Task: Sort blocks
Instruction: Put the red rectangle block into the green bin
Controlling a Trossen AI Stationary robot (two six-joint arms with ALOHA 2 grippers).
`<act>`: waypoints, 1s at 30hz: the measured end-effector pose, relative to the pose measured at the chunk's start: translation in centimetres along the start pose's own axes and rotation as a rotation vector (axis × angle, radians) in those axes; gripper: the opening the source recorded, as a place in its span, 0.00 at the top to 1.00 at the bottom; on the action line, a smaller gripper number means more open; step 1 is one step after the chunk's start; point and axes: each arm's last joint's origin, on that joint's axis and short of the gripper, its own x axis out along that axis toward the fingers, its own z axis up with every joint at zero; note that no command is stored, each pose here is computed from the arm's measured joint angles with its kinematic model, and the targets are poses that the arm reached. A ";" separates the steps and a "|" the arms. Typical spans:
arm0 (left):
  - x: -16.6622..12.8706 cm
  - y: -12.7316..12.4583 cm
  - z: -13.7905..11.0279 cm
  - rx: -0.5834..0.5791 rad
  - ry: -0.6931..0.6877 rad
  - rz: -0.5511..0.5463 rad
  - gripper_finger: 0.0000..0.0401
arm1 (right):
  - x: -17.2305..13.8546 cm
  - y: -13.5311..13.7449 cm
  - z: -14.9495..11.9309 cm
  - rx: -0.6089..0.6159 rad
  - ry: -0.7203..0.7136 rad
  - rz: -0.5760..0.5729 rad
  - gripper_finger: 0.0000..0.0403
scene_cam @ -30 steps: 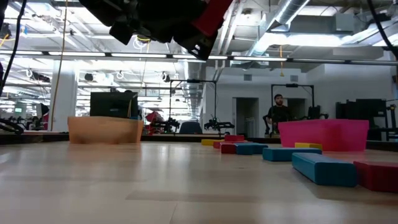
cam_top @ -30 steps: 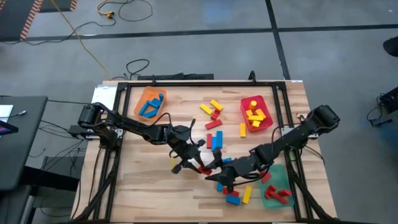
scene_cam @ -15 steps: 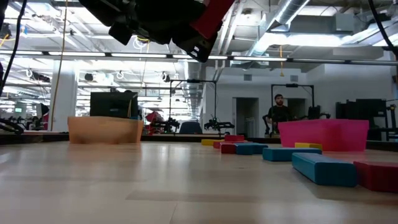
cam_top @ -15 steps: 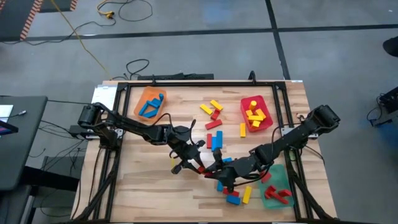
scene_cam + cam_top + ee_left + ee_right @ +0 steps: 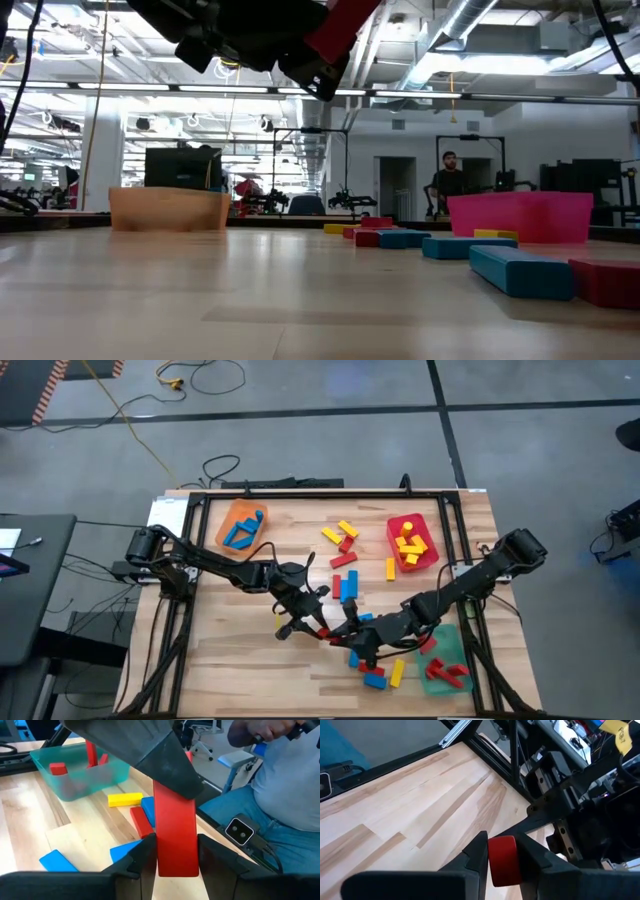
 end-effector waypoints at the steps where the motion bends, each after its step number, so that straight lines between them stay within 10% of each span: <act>1: 0.0 0.0 0.0 -0.002 0.001 0.000 0.68 | 0.0 0.1 0.0 0.004 0.005 0.005 0.77; 30: -0.2 0.1 -1.4 -0.054 0.133 0.041 0.49 | -11.1 1.8 0.6 0.509 0.338 0.205 0.84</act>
